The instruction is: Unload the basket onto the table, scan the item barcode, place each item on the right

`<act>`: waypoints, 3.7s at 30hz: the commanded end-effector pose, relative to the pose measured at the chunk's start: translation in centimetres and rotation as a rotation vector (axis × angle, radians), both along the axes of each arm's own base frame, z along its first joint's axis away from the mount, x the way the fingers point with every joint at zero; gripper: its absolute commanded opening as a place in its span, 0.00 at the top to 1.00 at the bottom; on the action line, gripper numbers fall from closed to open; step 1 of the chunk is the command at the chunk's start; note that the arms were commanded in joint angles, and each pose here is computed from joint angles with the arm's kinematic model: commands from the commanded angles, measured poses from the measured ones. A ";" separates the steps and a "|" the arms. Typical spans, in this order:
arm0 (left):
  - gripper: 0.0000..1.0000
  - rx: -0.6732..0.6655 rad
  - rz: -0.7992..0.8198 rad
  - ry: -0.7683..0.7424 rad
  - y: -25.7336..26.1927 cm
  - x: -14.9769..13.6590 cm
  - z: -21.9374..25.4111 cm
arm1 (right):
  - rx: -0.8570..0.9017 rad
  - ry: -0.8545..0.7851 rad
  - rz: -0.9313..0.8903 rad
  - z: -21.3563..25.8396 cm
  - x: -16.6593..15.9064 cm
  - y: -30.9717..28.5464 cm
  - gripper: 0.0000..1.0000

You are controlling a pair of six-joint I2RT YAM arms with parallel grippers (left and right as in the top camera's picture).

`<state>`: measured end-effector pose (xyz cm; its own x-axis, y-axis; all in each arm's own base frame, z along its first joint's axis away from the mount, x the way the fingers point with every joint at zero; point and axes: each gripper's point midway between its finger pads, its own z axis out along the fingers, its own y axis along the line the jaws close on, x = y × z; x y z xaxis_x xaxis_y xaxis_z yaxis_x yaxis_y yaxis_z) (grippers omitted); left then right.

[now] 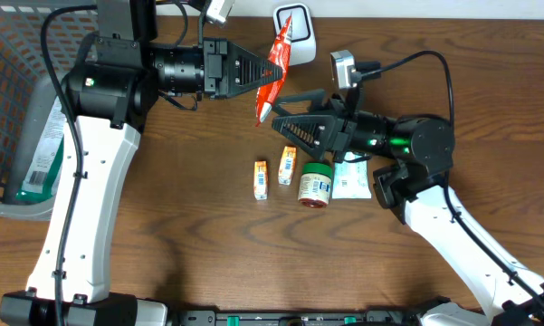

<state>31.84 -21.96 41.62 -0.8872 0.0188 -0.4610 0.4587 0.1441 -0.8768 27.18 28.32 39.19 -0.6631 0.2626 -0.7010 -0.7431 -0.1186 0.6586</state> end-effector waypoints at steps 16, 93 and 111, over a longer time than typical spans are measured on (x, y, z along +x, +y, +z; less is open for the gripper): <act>0.92 0.002 -0.001 -0.007 0.0 0.2 -0.2 | 0.096 0.024 -0.086 1.9 0.5 0.9 0.49; 0.47 0.641 0.695 0.040 8.9 8.4 -10.4 | -1.359 0.666 -0.866 -26.6 4.2 -25.1 0.99; 0.46 0.783 0.696 0.040 10.7 7.6 -12.5 | -1.628 0.860 -0.647 -35.9 2.0 -25.9 0.99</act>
<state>39.50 -11.57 30.02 -0.8218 -0.2613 -0.5063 0.0120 0.8805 -0.4739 29.11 2.29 3.87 -0.9855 0.1388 -0.0972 0.1379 0.9903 0.0162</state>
